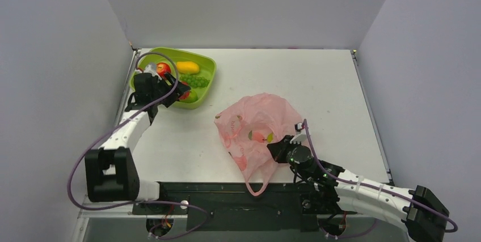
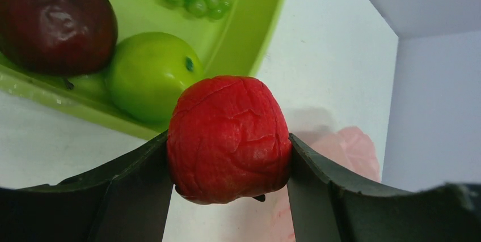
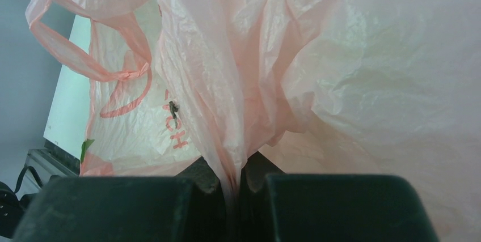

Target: Take the fake fruits out of the plastic bag

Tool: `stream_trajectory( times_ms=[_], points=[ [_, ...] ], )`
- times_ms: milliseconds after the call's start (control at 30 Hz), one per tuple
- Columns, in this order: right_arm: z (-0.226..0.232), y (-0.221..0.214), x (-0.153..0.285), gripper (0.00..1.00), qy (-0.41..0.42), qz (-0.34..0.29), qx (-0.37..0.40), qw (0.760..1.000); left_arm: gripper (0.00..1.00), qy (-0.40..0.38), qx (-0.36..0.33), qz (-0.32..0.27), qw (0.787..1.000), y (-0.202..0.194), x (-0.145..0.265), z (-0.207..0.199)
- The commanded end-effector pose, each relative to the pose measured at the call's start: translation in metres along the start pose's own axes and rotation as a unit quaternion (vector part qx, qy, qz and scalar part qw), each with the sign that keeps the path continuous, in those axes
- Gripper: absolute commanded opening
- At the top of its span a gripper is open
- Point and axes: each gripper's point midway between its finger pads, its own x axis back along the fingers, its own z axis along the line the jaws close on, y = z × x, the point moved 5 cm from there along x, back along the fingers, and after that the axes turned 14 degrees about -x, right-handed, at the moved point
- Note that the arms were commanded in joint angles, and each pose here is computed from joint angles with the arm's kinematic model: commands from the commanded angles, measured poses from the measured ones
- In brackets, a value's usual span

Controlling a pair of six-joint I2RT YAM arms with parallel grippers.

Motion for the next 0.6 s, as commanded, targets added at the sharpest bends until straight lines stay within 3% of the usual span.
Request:
stream_trajectory(
  times_ms=[0, 100, 200, 267, 400, 467, 567],
  points=[
    [0.002, 0.006, -0.001, 0.00, 0.012, -0.008, 0.000, 1.000, 0.33, -0.003, 0.003, -0.055, 0.998, 0.050, -0.042, -0.001],
    [0.001, 0.006, 0.000, 0.00, 0.017, -0.005, -0.003, 1.000, 0.42, 0.034, 0.011, -0.022, 0.999, 0.046, -0.083, 0.021],
    [0.002, 0.007, 0.002, 0.00, 0.024, -0.008, -0.008, 1.000, 0.52, 0.051, -0.032, 0.007, 0.998, 0.054, -0.116, 0.010],
    [0.003, 0.009, 0.003, 0.00, 0.030, -0.010, -0.012, 0.999, 0.64, 0.093, -0.068, 0.045, 0.992, 0.042, -0.142, 0.022],
    [0.005, 0.011, 0.005, 0.00, 0.038, -0.011, -0.016, 0.999, 0.88, 0.126, -0.142, 0.058, 0.980, 0.044, -0.167, 0.013],
    [0.006, 0.011, 0.006, 0.00, 0.042, -0.010, -0.017, 0.999, 0.95, 0.157, -0.169, 0.062, 0.971, 0.044, -0.172, 0.011],
    [0.007, 0.012, 0.006, 0.00, 0.044, -0.010, -0.019, 0.999, 0.97, 0.177, -0.179, 0.064, 0.966, 0.046, -0.174, 0.012]
  ],
)
